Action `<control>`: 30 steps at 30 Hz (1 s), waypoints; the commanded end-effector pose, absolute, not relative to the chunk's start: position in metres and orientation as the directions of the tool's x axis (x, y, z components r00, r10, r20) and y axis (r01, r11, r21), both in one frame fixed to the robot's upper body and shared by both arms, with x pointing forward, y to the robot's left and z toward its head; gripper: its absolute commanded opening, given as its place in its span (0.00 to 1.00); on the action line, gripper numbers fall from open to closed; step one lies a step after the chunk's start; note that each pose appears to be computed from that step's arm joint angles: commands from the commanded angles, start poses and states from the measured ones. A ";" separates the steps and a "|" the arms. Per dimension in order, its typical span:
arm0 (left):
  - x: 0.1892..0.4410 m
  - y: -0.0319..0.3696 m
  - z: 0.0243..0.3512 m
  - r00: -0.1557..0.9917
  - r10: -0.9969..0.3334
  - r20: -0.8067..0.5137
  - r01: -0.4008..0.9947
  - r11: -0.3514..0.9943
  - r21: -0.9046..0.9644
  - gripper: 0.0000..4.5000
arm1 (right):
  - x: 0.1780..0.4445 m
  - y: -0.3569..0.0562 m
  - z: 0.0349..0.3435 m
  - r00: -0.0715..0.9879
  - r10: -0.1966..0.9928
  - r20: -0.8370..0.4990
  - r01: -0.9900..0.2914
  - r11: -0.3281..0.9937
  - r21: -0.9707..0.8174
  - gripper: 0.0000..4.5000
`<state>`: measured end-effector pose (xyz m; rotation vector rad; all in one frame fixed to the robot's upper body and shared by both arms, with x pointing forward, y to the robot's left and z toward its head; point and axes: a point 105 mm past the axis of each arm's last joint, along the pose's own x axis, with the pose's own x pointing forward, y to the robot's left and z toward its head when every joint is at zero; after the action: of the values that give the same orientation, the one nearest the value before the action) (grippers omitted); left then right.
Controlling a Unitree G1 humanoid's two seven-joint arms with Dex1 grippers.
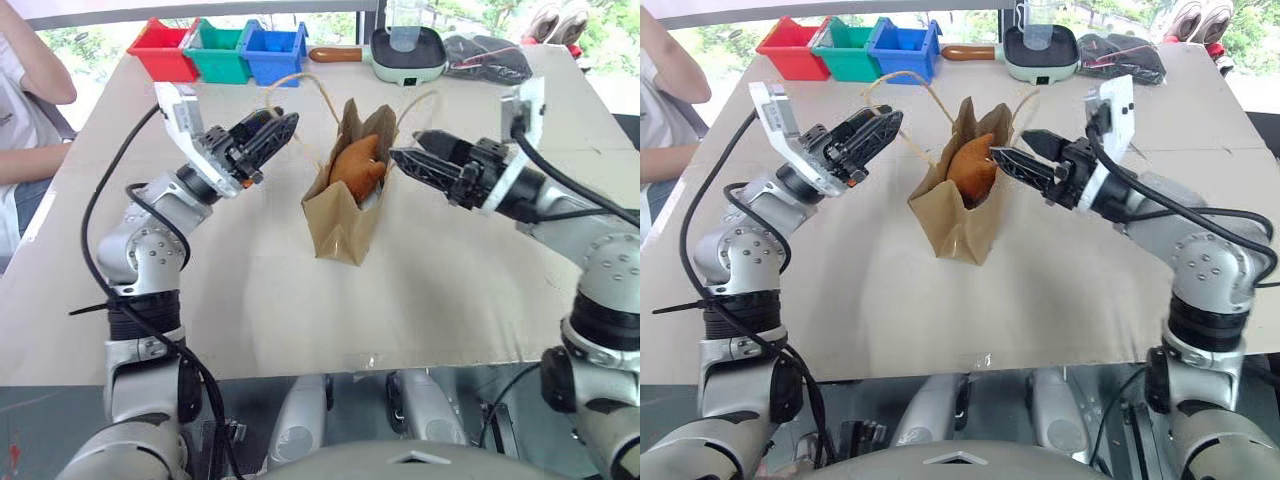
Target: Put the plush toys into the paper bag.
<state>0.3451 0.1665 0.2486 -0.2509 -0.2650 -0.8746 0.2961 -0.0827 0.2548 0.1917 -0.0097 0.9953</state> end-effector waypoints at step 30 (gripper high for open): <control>0.286 0.128 0.198 0.657 -0.744 0.125 0.747 0.664 0.027 1.00 | 0.294 0.017 0.182 0.473 0.879 0.049 -0.875 0.476 -0.086 0.02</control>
<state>0.2912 0.1295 0.1820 -0.0794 -0.0613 -0.8602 0.2987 0.0121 0.1703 -0.0614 -0.0292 1.0581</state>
